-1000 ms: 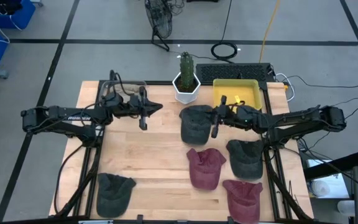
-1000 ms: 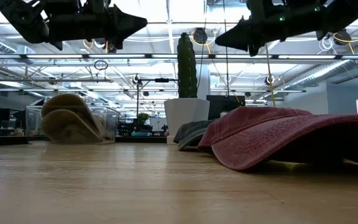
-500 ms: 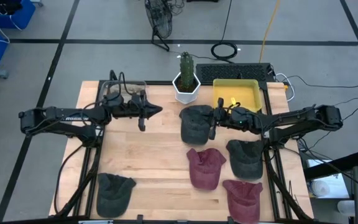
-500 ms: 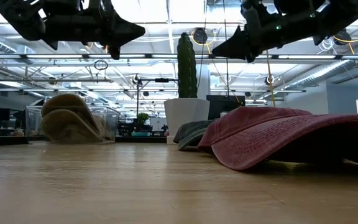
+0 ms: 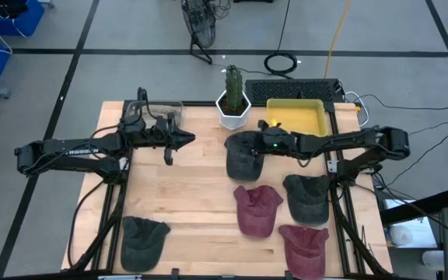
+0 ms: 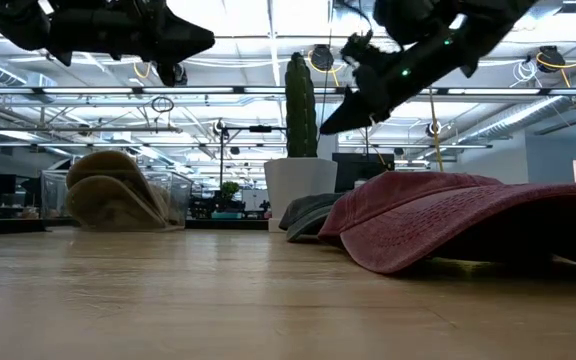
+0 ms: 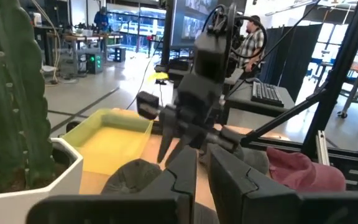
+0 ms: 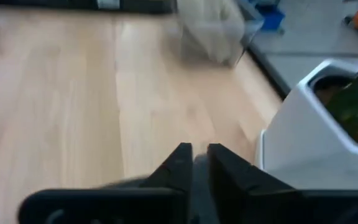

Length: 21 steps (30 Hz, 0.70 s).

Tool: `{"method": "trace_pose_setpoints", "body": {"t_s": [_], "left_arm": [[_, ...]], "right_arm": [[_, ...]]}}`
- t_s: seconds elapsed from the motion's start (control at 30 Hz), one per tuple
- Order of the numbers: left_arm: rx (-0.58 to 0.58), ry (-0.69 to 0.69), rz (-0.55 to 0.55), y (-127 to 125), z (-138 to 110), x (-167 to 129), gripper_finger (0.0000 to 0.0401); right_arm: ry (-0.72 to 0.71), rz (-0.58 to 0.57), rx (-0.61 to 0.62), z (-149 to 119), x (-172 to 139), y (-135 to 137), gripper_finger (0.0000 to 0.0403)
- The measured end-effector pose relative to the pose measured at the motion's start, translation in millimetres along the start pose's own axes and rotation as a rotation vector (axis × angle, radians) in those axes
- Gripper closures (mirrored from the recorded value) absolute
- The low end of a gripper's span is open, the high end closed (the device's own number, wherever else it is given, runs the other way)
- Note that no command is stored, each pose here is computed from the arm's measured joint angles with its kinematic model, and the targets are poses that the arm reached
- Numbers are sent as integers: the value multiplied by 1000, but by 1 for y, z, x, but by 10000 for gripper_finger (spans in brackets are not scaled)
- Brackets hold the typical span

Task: Pick & Place hat
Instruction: Put the top black cap into the yellow bin

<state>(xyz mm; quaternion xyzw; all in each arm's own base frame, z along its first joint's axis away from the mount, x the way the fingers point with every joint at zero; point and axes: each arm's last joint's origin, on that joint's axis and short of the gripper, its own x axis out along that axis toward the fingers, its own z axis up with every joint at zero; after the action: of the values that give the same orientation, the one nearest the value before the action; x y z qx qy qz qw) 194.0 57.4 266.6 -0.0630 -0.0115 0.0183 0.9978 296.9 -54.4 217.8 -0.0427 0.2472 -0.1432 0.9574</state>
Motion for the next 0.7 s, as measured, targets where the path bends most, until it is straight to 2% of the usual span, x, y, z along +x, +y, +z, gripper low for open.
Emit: {"method": "trace_pose_setpoints", "body": {"t_s": [0.17,0.27,0.4,0.5,0.7], "left_arm": [[21,-43,-4,-3,8,-8,355],[64,-84,-2,-4,14,-12,355],[86,-135,20,-2,21,-17,354],[70,-142,36,3,22,-19,354],[70,-137,-15,11,23,-21,354]], "right_arm": [[143,24,-13,-2,8,0,303],[236,75,19,-9,5,1,289],[290,106,48,-14,4,0,288],[287,103,23,-15,8,0,295],[280,116,-23,-17,12,1,302]]}}
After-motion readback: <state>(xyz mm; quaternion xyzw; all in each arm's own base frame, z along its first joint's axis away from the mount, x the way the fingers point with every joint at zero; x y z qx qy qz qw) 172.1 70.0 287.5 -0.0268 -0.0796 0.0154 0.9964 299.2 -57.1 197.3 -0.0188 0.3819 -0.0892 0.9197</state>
